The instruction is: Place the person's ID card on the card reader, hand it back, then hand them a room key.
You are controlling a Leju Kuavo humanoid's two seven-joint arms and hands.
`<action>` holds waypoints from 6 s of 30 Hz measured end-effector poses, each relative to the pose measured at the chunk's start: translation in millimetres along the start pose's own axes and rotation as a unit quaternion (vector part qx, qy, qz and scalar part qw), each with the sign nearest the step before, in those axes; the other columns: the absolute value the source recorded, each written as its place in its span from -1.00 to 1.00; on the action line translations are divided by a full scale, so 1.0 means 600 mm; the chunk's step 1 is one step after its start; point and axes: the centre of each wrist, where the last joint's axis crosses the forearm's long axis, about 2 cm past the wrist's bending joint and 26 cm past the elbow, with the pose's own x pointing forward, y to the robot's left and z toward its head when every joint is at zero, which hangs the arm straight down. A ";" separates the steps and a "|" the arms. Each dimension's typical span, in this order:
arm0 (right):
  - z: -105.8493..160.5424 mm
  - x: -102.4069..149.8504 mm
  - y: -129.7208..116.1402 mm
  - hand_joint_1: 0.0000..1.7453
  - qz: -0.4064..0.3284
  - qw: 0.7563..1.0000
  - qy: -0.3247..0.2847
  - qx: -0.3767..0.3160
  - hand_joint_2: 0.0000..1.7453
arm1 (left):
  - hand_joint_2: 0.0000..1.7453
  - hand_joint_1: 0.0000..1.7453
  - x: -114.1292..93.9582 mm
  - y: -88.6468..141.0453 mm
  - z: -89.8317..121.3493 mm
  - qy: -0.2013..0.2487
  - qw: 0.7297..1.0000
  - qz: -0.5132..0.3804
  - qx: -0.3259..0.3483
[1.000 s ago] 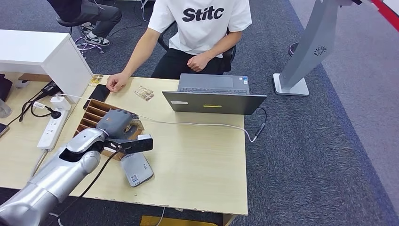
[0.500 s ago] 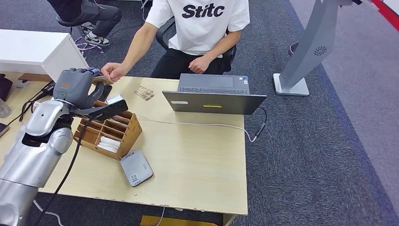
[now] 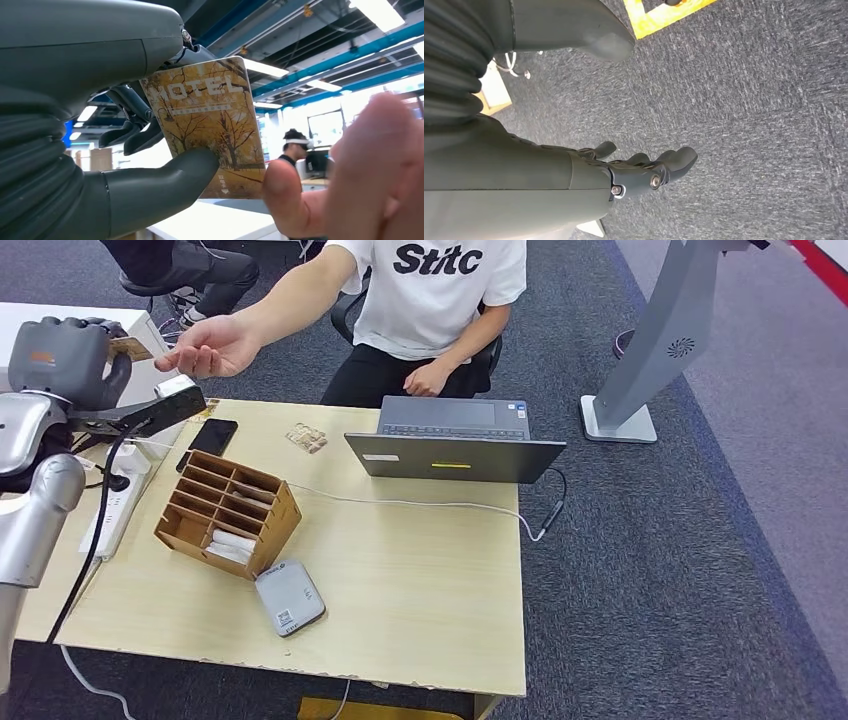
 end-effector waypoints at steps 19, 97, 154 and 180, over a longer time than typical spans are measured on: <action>0.000 0.001 0.000 -1.00 0.004 1.000 0.005 0.000 1.00 | 1.00 1.00 -0.004 -0.023 -0.018 0.018 0.999 0.018 -0.039; -0.001 -0.006 -0.004 -1.00 -0.012 1.000 0.026 -0.013 1.00 | 1.00 -1.00 0.131 -0.153 0.230 -0.161 0.973 0.155 -0.065; -0.002 -0.005 -0.005 -1.00 -0.011 1.000 0.026 -0.012 1.00 | 1.00 -1.00 0.096 -0.179 0.242 -0.160 0.973 0.104 -0.133; -0.003 -0.004 -0.006 -1.00 -0.009 1.000 0.017 -0.011 1.00 | 1.00 -1.00 0.131 -0.172 0.257 -0.257 0.923 0.247 -0.147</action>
